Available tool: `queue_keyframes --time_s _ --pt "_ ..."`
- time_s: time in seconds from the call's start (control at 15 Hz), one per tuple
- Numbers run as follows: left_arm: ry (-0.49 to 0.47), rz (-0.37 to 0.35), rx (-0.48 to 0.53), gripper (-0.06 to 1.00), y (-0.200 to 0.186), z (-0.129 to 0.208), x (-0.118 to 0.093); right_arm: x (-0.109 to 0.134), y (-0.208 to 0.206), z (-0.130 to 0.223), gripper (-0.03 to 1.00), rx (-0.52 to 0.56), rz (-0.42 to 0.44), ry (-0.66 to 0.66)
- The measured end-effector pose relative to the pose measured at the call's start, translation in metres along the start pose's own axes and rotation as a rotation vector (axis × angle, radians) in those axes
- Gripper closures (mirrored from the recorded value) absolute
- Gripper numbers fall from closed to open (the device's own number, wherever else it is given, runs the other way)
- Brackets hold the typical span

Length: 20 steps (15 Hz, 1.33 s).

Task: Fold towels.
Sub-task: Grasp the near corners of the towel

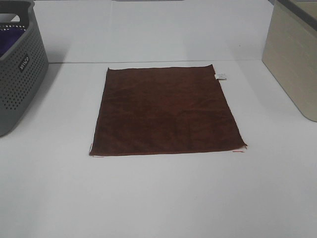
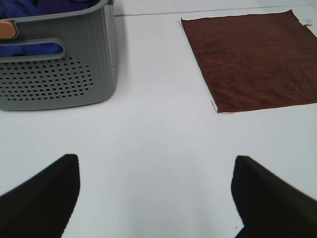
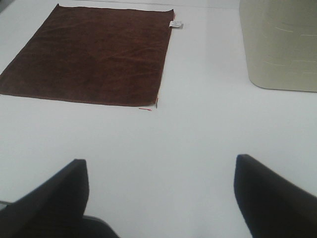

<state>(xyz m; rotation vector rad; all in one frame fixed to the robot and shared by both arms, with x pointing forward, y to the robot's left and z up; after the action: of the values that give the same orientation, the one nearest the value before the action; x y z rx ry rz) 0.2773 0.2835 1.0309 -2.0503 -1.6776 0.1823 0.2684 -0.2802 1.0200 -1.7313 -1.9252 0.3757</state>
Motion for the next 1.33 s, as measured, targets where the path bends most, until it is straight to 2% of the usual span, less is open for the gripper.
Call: queue_keyframes --time_s 1.33 --pt "0.000 0.000 0.000 0.15 0.0000 0.0000 0.0000 0.0000 0.0000 0.0000 0.20 0.000 0.000 0.000"
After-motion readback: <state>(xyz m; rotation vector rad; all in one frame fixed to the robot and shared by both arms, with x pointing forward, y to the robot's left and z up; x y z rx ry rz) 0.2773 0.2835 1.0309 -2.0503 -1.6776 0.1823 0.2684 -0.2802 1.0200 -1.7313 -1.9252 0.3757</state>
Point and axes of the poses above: a point on each arm's last joint axis where the gripper is mounted, y pointing out along that axis toward the gripper, x along the wrist's bending axis when the last joint is at zero, z = x × y, the point moved 5 cm from there along y, pointing out along that axis toward the gripper, and after that the axes turned 15 degrees about y, right-handed, at the moved point
